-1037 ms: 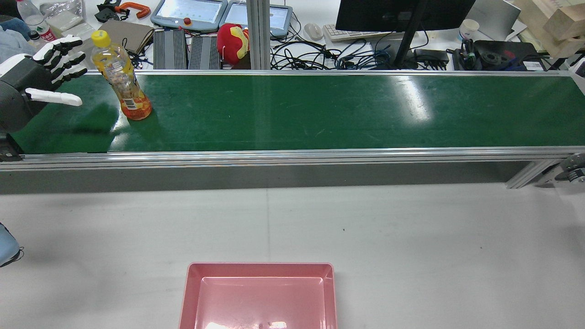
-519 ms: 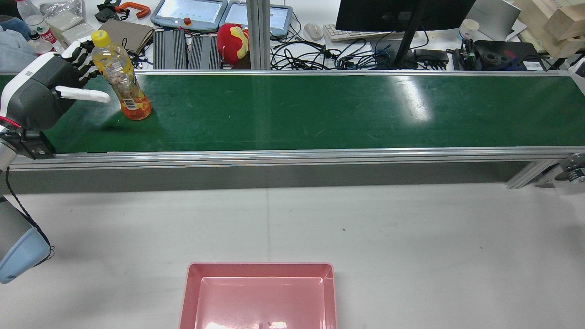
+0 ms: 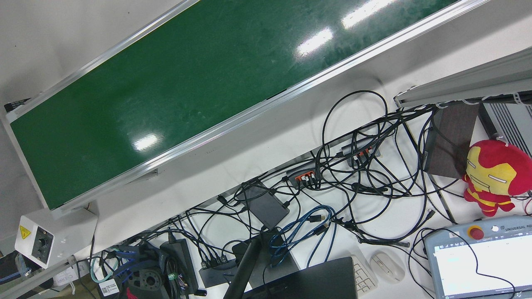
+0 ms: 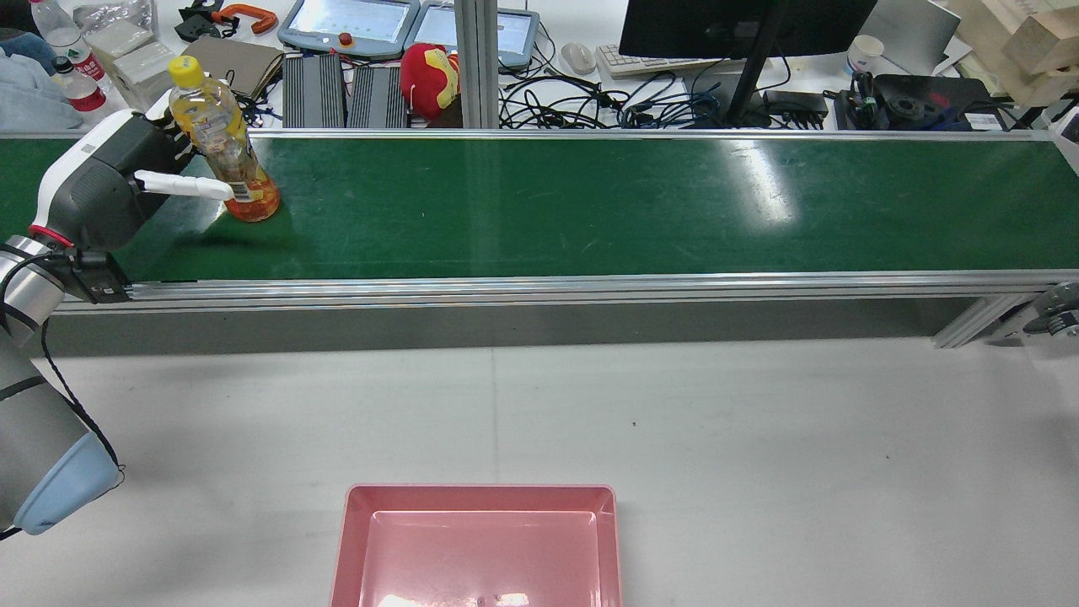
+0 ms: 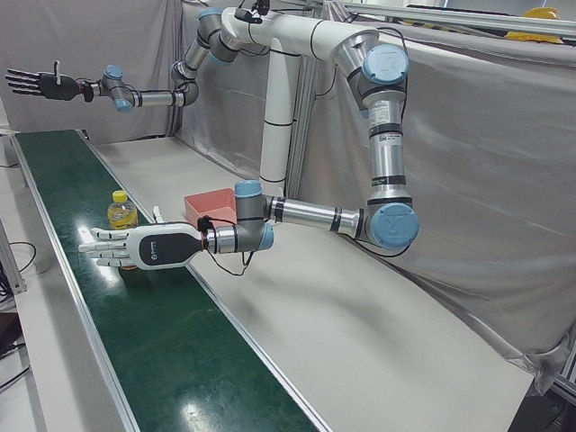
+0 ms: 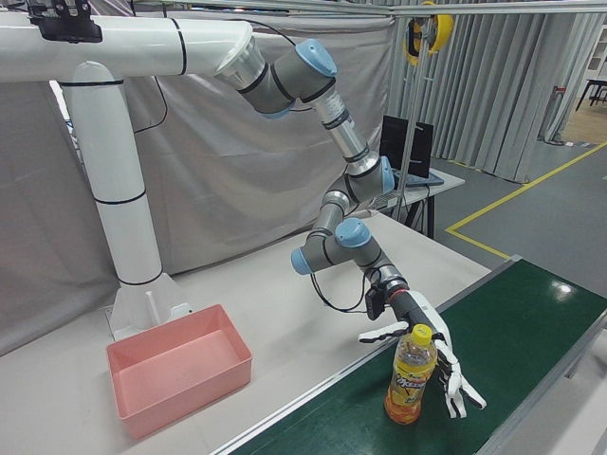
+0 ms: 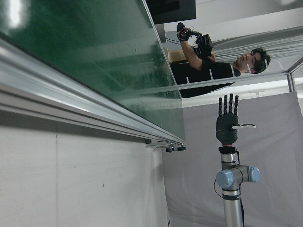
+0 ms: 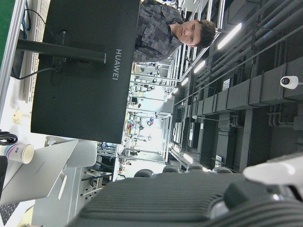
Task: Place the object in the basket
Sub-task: 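Close the left hand fingers around the juice bottle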
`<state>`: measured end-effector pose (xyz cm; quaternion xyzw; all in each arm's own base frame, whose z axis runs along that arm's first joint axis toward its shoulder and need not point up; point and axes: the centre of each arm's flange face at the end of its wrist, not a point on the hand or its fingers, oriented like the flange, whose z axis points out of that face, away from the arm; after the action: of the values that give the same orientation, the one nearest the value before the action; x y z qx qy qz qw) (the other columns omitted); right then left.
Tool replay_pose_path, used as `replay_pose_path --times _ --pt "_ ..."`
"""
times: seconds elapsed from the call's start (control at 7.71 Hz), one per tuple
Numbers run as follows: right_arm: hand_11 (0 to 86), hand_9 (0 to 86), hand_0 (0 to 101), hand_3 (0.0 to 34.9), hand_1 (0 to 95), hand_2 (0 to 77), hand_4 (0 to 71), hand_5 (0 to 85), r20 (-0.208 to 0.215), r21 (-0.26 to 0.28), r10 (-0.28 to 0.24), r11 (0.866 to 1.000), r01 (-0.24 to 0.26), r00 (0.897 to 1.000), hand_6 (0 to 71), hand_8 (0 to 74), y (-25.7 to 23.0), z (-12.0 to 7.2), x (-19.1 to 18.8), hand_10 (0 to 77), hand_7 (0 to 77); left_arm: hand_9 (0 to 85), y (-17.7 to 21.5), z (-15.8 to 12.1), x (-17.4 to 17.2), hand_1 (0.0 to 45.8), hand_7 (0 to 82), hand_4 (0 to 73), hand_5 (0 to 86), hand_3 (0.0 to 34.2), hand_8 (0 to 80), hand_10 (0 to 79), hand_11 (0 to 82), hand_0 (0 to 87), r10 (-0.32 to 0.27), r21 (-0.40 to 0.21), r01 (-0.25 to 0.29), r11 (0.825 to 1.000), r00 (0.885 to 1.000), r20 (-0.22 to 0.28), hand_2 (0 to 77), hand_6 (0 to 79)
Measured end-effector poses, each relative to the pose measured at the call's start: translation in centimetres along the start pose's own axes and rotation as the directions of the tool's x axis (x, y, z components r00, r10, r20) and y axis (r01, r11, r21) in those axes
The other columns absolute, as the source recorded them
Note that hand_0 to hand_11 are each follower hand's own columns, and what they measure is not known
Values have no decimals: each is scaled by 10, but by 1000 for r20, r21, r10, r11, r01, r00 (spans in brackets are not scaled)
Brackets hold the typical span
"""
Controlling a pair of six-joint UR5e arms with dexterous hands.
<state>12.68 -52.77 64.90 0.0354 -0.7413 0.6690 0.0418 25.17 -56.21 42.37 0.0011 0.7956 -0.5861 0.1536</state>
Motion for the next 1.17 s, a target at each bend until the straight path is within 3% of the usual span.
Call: replay_pose_path --times 0.39,0.91,1.04,1.17 --pt "0 0 2 2 0 0 0 0 0 -1 1 1000 -1 1000 0 0 0 0 0 0 5 114 18 21 -4 169 11 5 305 3 87 87 158 561 -12 -8 12 1000 1000 1 0 0" --pt "0 0 2 2 0 0 0 0 1 -2 0 1000 0 1000 0 0 1 0 -1 0 5 114 13 38 -13 169 11 5 311 4 87 87 147 562 -51 8 51 999 999 10 0 0" --pt "0 0 2 2 0 0 0 0 1 -2 -1 1000 1 1000 0 0 1 0 -1 0 5 147 13 39 -10 185 27 44 349 4 120 120 202 561 -69 10 69 998 998 4 0 0" --pt "0 0 2 2 0 0 0 0 1 -3 -1 1000 1 1000 0 0 1 0 -1 0 5 147 12 39 -7 218 71 125 431 3 120 120 202 583 -81 14 81 997 997 -1 0 38"
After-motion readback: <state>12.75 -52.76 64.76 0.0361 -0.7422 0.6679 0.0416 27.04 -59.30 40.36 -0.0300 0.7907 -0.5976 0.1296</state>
